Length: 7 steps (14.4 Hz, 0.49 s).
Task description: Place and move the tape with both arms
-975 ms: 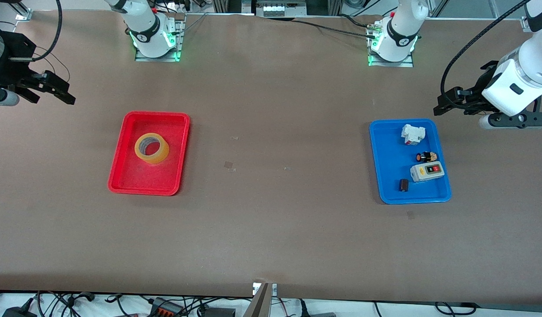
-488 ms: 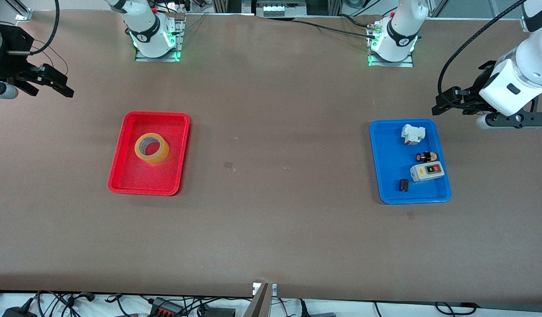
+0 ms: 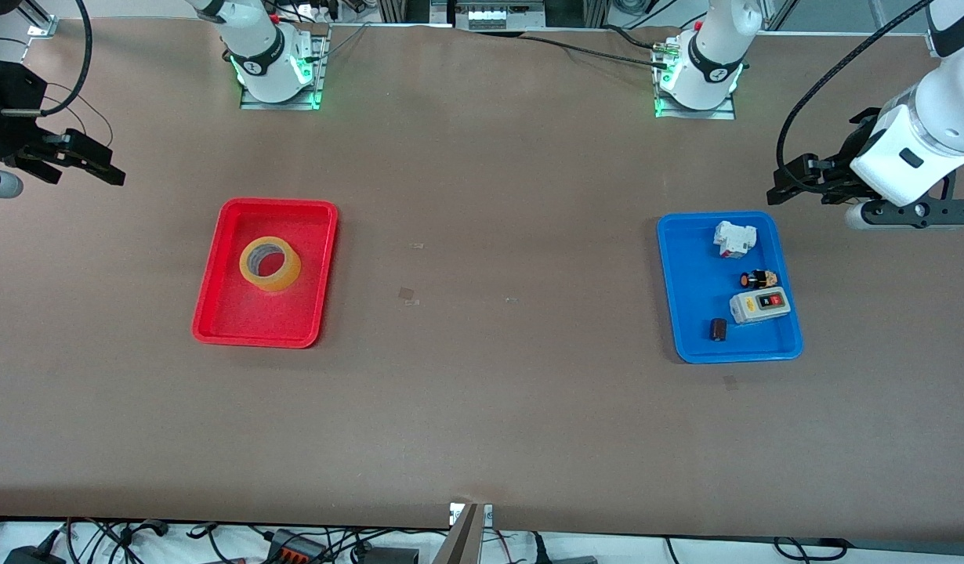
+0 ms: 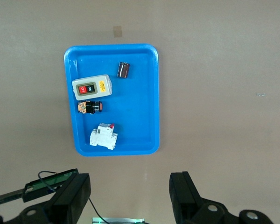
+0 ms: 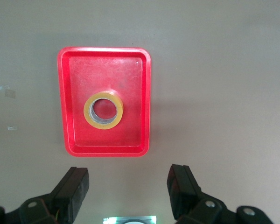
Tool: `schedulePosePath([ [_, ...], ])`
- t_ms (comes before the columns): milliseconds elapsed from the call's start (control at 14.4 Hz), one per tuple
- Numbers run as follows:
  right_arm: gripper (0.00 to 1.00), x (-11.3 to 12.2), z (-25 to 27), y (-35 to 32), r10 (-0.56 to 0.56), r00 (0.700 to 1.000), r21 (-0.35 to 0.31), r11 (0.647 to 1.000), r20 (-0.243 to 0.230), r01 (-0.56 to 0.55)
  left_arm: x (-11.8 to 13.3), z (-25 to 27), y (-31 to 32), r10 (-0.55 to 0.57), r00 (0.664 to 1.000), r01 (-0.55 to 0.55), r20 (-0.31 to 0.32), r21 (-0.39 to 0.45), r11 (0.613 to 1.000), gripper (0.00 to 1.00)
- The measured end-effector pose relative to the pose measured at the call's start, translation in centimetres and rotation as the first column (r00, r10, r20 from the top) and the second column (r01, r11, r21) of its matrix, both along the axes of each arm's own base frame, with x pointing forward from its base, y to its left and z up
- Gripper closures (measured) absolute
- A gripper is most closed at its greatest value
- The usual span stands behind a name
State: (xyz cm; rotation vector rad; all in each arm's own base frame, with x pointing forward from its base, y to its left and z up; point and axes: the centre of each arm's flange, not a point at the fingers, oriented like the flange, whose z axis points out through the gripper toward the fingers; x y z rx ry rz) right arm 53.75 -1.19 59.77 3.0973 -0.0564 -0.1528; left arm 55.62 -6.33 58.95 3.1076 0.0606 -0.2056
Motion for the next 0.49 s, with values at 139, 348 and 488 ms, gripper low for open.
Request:
schedulePosePath([
  [139, 0.01, -0.08, -0.14, 0.22, 0.004, 1.000, 0.001, 1.000, -0.012, -0.004, 0.00, 0.00, 0.00, 0.000, 1.000, 0.000, 0.000, 0.000, 1.000, 0.00],
  [348, 0.01, -0.10, -0.15, 0.29, 0.009, 1.000, 0.003, 1.000, -0.014, -0.009, 0.00, 0.00, 0.00, 0.000, 1.000, 0.000, 0.000, 0.000, 1.000, 0.00],
  [488, 0.00, -0.09, -0.14, 0.39, 0.014, 1.000, 0.013, 1.000, -0.012, -0.014, 0.00, -0.01, 0.00, 0.000, 1.000, 0.000, 0.000, 0.000, 1.000, 0.00],
])
